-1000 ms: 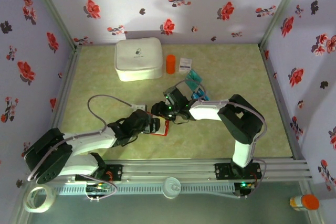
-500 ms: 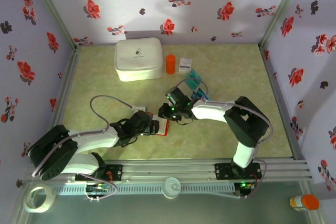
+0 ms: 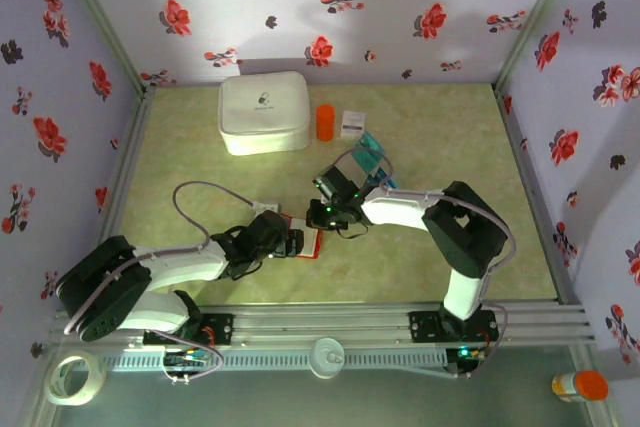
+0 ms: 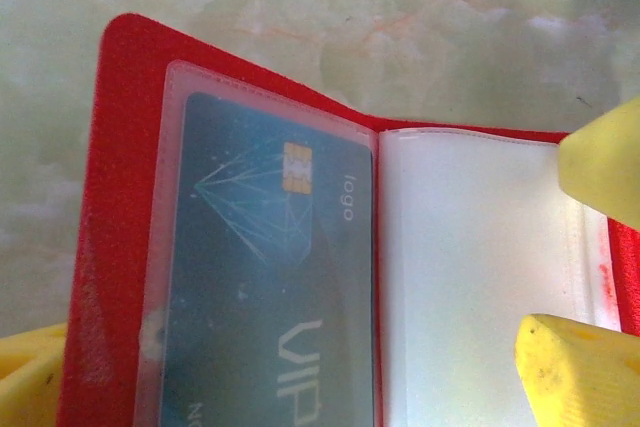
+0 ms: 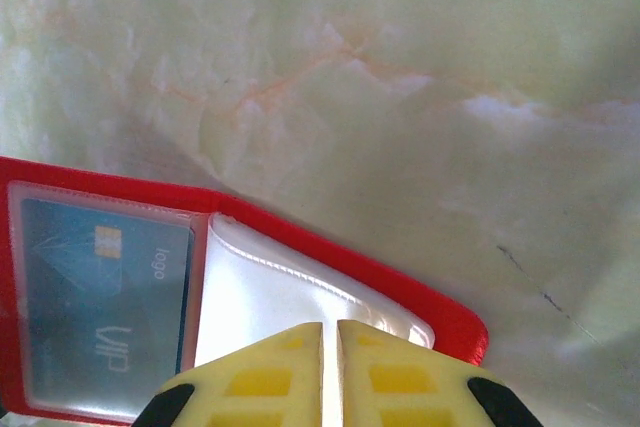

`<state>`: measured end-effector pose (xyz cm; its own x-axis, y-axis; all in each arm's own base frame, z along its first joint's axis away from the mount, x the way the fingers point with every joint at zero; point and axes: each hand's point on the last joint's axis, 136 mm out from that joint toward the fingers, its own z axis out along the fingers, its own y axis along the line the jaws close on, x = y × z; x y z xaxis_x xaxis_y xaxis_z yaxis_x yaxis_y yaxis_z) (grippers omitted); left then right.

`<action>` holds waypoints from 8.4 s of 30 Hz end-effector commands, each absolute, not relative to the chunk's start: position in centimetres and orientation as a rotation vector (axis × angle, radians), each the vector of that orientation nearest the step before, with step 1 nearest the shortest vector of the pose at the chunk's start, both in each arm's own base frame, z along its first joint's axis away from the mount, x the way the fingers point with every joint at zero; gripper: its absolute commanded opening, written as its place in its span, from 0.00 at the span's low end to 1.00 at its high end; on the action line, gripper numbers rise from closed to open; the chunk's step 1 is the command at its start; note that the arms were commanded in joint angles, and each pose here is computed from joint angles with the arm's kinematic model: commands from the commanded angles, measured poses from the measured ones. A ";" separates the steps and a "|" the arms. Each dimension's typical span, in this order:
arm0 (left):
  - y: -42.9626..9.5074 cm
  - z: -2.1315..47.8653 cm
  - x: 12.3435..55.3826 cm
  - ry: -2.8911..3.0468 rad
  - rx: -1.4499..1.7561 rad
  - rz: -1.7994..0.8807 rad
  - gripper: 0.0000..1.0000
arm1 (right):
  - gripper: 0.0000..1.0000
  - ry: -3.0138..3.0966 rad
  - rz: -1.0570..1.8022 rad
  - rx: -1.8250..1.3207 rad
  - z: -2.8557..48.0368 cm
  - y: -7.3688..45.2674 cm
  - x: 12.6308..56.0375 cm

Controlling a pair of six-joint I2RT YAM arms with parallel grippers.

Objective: Put the credit cards into the card holder

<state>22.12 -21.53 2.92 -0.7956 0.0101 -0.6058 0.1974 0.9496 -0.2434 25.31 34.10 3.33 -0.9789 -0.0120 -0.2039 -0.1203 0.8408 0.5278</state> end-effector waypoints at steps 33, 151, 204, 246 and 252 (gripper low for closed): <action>-21.3 1.2 21.7 2.498 0.169 -0.375 0.68 | 0.40 2.769 0.924 -0.040 5.4 35.7 26.3; -17.2 10.6 23.7 2.233 -0.028 -0.447 1.00 | 0.45 2.678 1.450 0.178 7.9 41.7 25.3; -10.6 3.4 22.2 2.390 -0.317 -0.238 1.00 | 0.55 2.784 0.650 -0.161 7.4 32.1 23.3; -14.0 2.6 22.7 2.474 -0.208 -0.299 1.00 | 0.23 2.773 0.415 -0.359 6.8 27.6 23.8; -14.3 3.9 23.2 2.447 -0.198 -0.313 1.00 | 0.33 2.718 0.484 -0.347 9.9 28.2 24.3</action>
